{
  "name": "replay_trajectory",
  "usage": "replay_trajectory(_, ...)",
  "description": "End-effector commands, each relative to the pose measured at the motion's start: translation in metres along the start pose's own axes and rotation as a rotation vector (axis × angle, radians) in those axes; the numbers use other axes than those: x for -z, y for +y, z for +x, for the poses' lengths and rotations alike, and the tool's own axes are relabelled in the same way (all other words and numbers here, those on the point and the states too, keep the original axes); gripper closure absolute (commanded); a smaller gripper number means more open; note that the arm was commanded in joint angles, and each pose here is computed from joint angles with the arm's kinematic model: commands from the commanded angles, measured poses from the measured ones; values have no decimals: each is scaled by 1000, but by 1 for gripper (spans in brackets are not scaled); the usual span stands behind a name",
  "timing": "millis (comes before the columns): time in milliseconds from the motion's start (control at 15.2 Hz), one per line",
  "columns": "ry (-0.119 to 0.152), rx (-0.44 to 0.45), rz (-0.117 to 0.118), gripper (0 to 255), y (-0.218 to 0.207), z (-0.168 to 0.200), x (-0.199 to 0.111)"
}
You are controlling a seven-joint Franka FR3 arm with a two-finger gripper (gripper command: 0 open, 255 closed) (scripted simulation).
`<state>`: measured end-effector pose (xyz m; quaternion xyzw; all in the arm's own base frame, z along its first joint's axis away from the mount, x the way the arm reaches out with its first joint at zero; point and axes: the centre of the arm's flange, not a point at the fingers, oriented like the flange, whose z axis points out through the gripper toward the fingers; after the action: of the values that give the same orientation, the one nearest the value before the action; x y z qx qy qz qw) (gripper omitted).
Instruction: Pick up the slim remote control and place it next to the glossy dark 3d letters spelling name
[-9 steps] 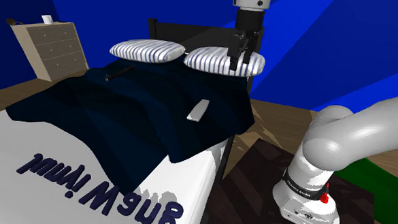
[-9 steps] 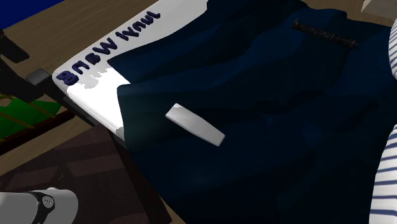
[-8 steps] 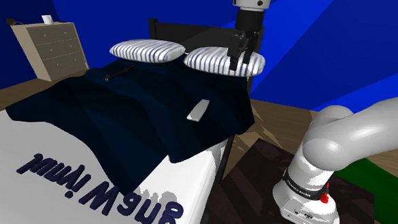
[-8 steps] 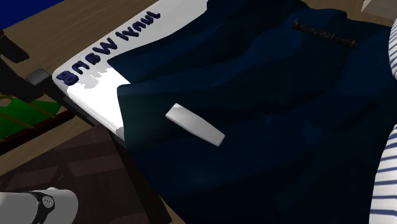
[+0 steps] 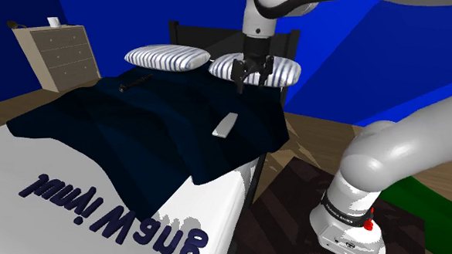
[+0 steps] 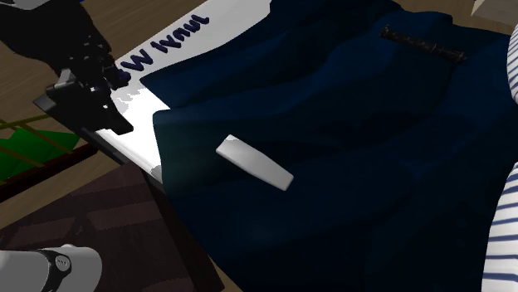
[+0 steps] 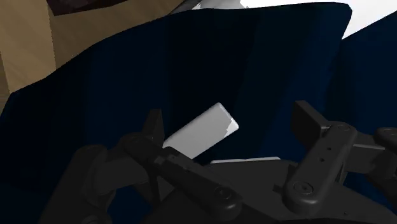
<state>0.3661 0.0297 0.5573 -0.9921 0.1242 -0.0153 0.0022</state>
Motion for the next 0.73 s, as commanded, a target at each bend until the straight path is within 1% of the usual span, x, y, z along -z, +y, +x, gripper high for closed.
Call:
replay_trajectory(0, -2, -92, -2, 0, -4, 20, -21)
replay_trajectory(330, -10, -310, -8, 0, -5, 66, -68)
replay_trajectory(660, -18, -528, -14, 0, 4, 112, -117)
